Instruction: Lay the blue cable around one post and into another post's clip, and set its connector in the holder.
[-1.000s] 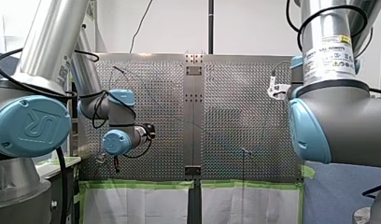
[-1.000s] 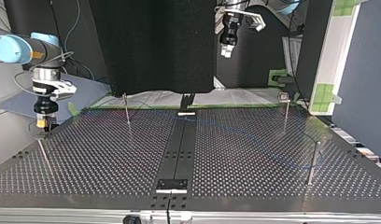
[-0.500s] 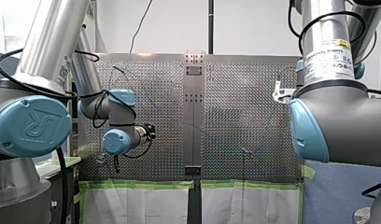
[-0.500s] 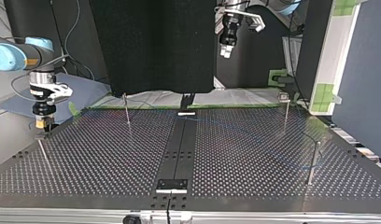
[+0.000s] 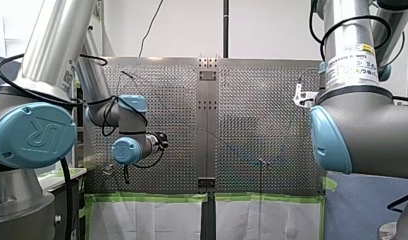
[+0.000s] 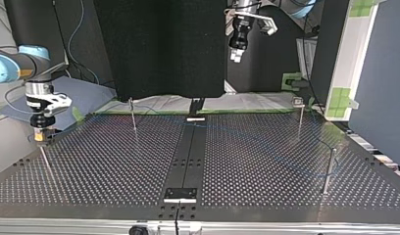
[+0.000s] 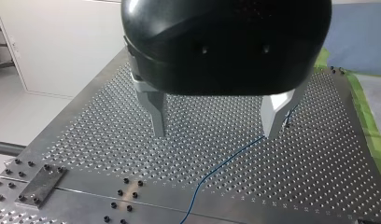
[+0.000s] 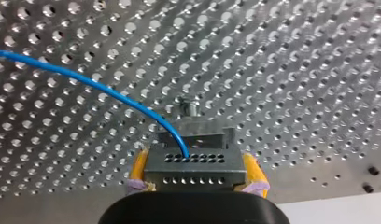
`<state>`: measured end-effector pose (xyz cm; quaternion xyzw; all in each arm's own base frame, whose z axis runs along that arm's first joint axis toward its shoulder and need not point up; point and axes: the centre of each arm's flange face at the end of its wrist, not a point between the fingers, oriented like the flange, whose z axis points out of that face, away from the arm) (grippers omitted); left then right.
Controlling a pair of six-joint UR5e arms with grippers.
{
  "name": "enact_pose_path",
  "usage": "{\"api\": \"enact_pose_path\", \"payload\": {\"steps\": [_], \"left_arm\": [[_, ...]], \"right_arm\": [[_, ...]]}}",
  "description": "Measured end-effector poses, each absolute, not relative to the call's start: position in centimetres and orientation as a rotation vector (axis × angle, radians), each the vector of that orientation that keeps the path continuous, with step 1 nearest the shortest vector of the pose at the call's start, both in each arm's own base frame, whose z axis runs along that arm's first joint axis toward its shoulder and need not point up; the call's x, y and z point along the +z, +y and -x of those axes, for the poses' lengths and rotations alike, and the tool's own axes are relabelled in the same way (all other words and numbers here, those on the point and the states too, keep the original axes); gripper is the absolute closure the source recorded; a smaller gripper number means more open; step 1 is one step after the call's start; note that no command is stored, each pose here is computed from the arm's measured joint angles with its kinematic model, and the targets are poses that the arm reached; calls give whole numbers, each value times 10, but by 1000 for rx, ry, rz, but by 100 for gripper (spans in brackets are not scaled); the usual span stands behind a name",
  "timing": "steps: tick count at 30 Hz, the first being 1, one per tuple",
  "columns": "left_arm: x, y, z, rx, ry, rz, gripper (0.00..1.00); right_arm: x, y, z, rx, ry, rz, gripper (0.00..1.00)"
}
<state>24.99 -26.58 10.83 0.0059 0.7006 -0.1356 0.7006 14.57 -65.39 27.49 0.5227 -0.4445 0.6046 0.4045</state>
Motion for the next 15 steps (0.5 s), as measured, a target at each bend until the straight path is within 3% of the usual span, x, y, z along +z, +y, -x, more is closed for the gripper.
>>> {"api": "enact_pose_path", "payload": {"steps": [15], "left_arm": [[109,-267,-251,-300,1562,-14,0]], "right_arm": [[274,-659,-145,1544,-1107,-1362,100]]}}
